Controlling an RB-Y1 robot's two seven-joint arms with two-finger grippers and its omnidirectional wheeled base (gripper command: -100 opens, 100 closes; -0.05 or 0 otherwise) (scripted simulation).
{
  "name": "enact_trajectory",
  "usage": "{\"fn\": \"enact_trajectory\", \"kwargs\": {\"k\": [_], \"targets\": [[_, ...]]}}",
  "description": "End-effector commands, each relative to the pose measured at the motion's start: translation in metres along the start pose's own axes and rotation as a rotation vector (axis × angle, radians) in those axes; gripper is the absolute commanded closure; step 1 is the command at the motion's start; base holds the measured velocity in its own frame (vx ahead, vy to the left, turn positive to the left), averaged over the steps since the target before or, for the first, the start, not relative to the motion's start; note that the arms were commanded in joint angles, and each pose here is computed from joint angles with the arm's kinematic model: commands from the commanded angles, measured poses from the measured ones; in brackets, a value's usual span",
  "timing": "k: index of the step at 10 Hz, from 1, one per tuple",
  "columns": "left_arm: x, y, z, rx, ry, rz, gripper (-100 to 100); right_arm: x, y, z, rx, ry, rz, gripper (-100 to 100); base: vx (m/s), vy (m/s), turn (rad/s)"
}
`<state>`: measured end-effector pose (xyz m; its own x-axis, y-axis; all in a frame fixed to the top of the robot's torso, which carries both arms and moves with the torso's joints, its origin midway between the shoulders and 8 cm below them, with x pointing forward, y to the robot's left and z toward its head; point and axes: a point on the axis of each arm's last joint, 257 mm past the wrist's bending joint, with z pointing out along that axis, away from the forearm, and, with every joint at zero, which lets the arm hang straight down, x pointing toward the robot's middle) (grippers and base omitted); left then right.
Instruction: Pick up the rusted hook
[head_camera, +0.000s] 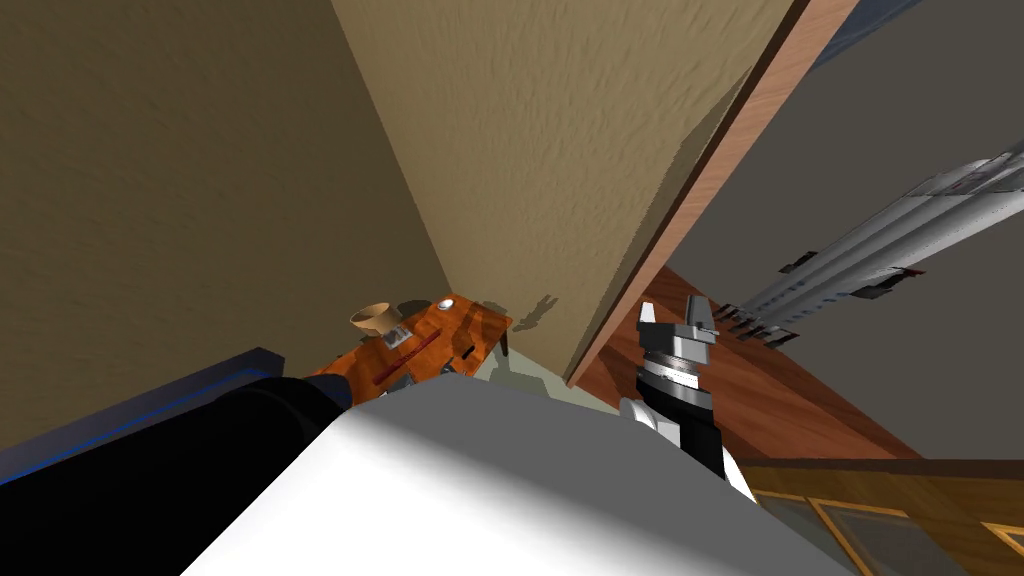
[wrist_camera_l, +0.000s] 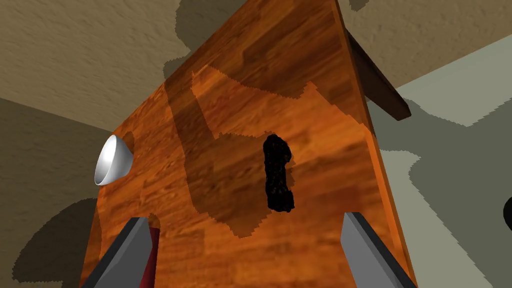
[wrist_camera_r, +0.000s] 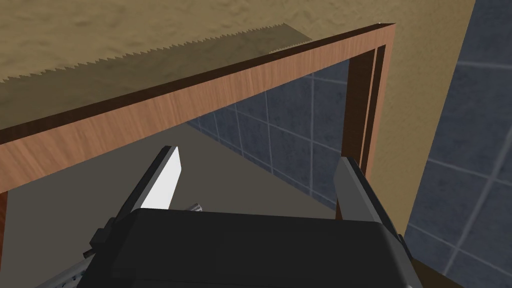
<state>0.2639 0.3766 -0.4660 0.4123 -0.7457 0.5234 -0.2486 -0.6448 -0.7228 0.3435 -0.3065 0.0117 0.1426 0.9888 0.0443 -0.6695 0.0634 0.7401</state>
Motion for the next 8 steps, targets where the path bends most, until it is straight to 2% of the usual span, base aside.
{"fn": "enact_trajectory", "kwargs": {"k": [1,4,5,8], "targets": [[-0.011,0.009,-0.002,-0.022,-0.024,-0.021,-100,0.000,0.000,0.000,0.000,0.000,0.000,0,0.072,0.018,-0.079],[-0.056,0.043,-0.007,-0.115,-0.131,-0.124,-100,0.000,0.000,0.000,0.000,0.000,0.000,0,0.128,0.019,-0.219],[-0.063,0.047,-0.010,-0.122,-0.146,-0.122,-100,0.000,0.000,0.000,0.000,0.000,0.000,0,0.110,0.032,-0.057],[-0.108,0.074,-0.023,-0.196,-0.262,-0.202,-100,0.000,0.000,0.000,0.000,0.000,0.000,0,0.123,0.037,-0.188]]}}
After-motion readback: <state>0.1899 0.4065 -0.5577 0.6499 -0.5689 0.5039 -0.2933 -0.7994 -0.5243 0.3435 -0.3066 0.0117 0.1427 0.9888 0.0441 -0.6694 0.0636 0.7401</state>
